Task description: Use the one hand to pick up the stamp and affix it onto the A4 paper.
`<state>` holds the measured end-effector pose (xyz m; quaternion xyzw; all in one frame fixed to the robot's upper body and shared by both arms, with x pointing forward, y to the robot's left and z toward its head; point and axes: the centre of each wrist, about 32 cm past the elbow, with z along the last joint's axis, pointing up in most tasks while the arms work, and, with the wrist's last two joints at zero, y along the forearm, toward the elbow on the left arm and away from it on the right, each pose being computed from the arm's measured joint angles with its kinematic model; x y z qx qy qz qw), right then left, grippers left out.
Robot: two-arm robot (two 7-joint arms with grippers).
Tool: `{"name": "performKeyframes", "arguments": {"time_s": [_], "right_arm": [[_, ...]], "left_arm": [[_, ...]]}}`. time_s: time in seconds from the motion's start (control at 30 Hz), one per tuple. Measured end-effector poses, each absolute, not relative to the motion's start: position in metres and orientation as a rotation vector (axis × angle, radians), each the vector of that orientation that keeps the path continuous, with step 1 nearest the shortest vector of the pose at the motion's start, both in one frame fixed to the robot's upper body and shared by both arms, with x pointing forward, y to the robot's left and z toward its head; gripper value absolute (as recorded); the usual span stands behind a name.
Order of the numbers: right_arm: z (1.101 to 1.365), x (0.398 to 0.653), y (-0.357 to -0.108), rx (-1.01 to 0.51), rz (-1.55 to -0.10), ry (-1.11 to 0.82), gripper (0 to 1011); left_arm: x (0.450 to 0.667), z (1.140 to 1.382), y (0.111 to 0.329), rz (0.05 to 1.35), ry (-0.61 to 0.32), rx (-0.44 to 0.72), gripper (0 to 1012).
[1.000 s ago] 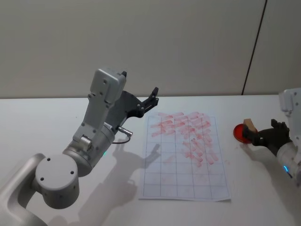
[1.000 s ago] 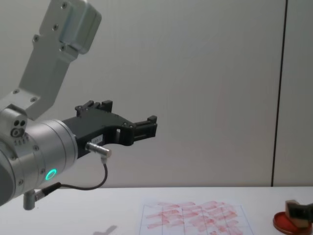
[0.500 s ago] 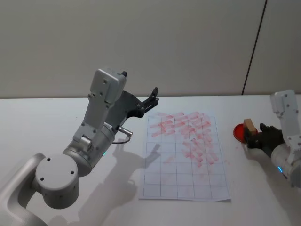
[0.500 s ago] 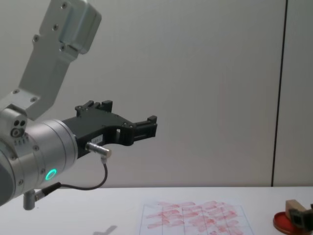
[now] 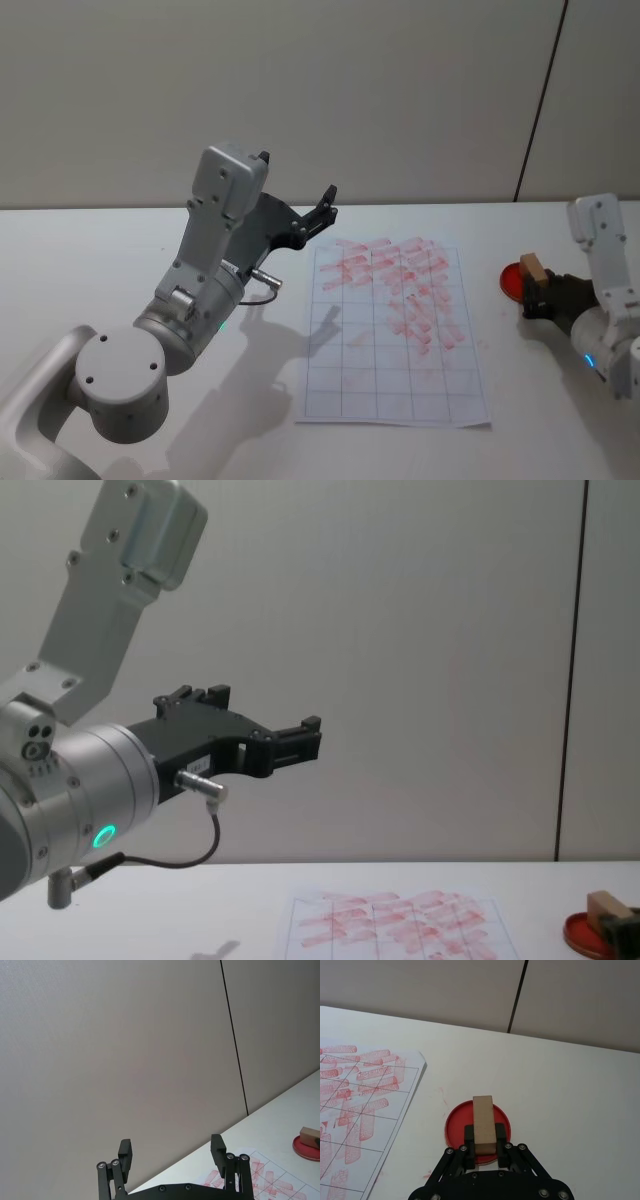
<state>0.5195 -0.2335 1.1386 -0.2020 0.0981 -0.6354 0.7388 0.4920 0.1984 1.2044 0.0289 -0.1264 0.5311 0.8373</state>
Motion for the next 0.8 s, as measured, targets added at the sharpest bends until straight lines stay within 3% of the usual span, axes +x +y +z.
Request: {"name": "performKeyframes", "arguments": {"time_s": [0.8], "right_arm": [[1.1460, 0.5223, -0.2336, -0.425, -1.423, 0.322, 217]], "left_arm": [[0.4920, 1.2044, 0.1984, 1.124, -0.268, 0.061, 1001]]}}
